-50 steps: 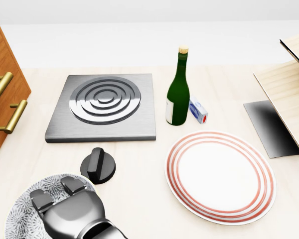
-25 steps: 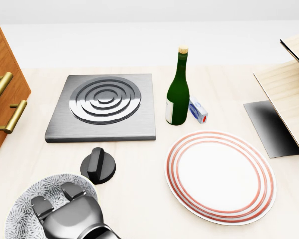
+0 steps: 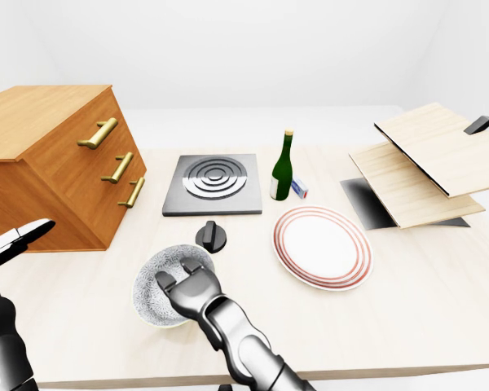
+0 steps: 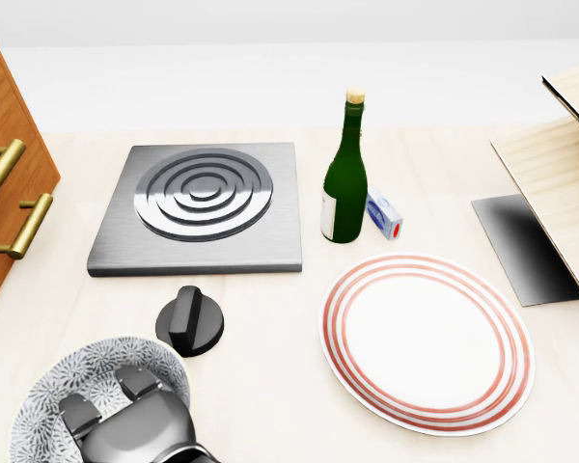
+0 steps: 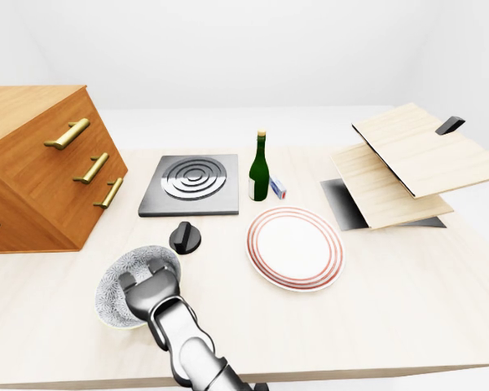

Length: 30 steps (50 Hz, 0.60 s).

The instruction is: Pick up the akita bowl and put it on the plate.

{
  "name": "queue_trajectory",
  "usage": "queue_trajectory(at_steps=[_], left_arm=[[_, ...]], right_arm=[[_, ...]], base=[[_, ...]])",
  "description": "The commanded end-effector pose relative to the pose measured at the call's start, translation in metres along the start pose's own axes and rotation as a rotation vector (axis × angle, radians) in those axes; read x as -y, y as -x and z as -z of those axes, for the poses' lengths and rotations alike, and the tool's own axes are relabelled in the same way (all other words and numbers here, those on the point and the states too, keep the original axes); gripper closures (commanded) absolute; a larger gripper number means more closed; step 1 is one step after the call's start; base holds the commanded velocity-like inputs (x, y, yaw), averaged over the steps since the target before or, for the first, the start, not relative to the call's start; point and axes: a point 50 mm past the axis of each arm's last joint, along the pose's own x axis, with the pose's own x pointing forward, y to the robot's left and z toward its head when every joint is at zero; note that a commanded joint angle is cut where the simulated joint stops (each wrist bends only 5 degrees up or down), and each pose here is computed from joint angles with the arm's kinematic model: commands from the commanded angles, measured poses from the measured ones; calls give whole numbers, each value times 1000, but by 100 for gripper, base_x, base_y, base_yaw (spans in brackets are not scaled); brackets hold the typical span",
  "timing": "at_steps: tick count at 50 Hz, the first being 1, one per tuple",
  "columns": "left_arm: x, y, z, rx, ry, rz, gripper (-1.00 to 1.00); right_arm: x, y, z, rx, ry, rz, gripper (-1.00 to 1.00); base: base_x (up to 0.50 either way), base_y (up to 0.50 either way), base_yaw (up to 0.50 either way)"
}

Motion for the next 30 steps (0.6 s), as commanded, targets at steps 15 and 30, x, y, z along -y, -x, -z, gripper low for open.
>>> queue_trajectory(at_steps=[15,30], left_arm=[[0,0,1,-6,1,-1,-100],[0,0,3,-12,-1,-1,-100]], right_arm=[[-10,-7,0,1,15,-29,-96],[-16,-4,-7,32,-27,-35,100]], base=[[0,0,0],[0,0,0]])
